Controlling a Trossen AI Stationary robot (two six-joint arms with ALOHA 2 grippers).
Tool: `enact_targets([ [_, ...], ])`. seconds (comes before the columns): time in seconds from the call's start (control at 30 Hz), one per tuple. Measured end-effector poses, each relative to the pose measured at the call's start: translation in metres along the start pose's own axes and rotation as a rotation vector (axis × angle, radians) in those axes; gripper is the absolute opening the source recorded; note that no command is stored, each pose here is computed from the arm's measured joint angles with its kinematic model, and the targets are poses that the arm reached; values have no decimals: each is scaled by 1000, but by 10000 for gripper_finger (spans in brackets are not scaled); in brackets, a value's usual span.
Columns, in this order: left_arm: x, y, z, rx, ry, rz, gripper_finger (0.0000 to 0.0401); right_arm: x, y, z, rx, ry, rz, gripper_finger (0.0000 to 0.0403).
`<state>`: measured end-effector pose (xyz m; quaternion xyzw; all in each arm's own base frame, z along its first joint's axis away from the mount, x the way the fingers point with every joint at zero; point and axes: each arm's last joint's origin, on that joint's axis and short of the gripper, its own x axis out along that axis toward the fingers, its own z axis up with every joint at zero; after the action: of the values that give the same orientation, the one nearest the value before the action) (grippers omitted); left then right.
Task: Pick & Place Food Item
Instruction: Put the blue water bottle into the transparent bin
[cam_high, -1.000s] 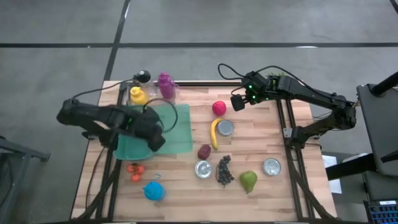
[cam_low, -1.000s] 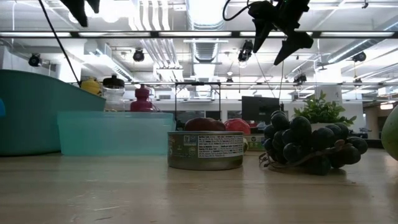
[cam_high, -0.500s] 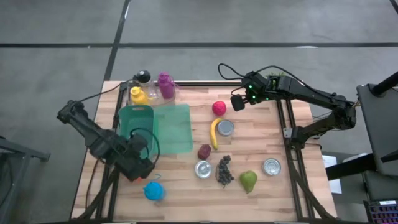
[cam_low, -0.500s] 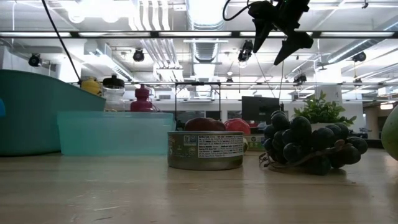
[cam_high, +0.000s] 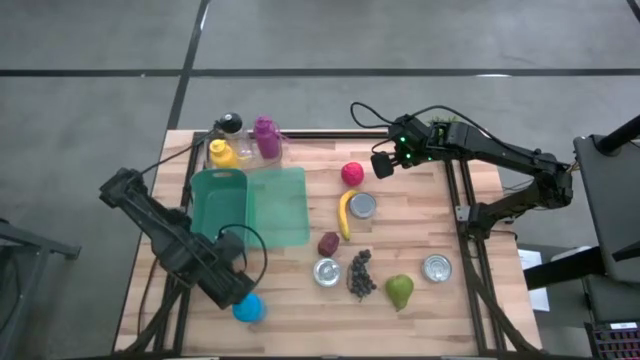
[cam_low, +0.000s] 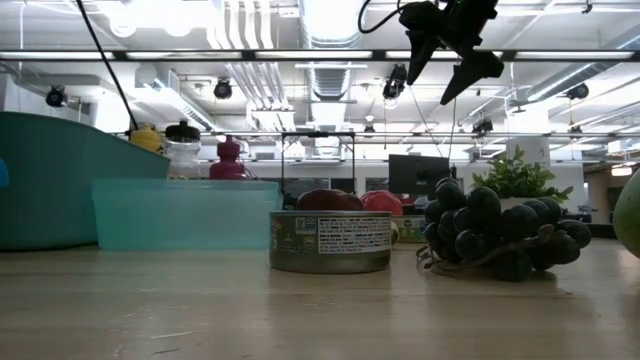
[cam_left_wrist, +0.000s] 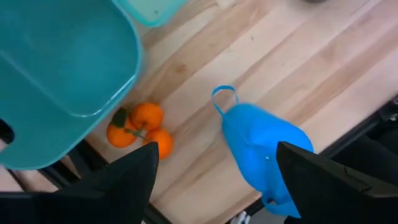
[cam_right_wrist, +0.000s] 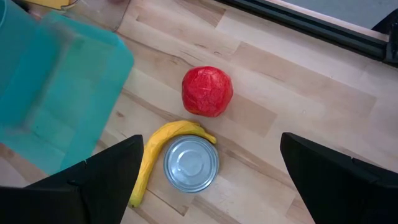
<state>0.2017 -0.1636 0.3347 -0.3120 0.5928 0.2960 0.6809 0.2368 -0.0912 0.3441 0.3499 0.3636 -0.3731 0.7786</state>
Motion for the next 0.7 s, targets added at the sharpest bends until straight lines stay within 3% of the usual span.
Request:
enact_targets([
  [0.7, -17, -14, -4, -16, 92, -175, 332, 0, 0, 0, 0, 0, -1, 378],
])
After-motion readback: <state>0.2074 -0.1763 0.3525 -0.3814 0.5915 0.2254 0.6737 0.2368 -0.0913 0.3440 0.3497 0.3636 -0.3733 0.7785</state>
